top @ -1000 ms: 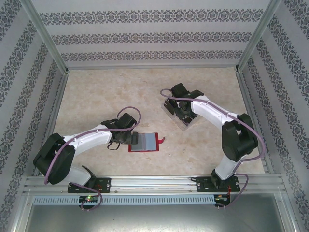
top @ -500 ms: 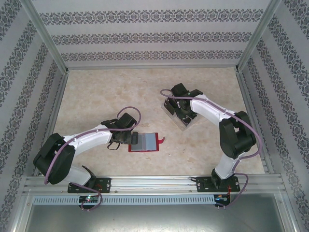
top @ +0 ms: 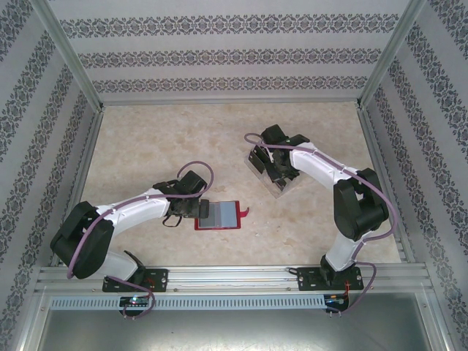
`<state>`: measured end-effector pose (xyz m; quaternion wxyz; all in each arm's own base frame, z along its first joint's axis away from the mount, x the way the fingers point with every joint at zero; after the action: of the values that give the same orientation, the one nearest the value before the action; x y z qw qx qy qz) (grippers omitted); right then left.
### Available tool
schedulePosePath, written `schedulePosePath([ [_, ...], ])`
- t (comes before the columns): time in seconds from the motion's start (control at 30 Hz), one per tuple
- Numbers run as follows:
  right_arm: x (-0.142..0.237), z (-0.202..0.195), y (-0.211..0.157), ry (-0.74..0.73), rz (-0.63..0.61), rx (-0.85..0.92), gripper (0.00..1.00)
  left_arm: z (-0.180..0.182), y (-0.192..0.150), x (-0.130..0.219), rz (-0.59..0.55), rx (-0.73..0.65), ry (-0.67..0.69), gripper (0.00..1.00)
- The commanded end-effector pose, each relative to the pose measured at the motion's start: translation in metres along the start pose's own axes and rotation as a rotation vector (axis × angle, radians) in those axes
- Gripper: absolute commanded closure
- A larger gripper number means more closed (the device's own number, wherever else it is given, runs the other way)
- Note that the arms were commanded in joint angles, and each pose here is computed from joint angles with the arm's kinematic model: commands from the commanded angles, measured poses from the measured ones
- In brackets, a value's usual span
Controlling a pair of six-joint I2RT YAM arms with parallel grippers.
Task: Put the credit cards into the card holder
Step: Pick up the credit card from the storage box.
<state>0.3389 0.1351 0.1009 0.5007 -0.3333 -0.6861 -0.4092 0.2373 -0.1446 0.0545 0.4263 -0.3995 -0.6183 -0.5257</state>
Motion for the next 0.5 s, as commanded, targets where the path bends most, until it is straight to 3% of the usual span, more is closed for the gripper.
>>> schedulePosePath([
  [0.0, 0.006, 0.001, 0.004, 0.035, -0.012, 0.001, 0.92, -0.006, 0.006, 0.005, -0.018, -0.03, 0.001, 0.0],
  [0.27, 0.005, 0.005, 0.008, 0.081, -0.007, 0.013, 1.0, -0.007, 0.008, 0.006, -0.019, -0.032, -0.001, 0.0],
  [0.47, 0.015, 0.006, 0.016, 0.108, -0.028, 0.021, 1.0, -0.008, 0.009, 0.007, -0.02, -0.035, 0.003, 0.0],
])
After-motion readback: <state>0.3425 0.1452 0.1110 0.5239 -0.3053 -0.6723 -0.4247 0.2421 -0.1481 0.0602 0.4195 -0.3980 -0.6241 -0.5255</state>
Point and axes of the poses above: each hand's point on the last joint's axis, 136 mm out from that joint toward the fingers, its own x axis back along the fingers, its own z axis along the line the jaws close on, y = z × x, the point moved 2 cm from there along x, back along the fingers, and after that the axes turned 7 degrees about x, right-handed, at the moved point
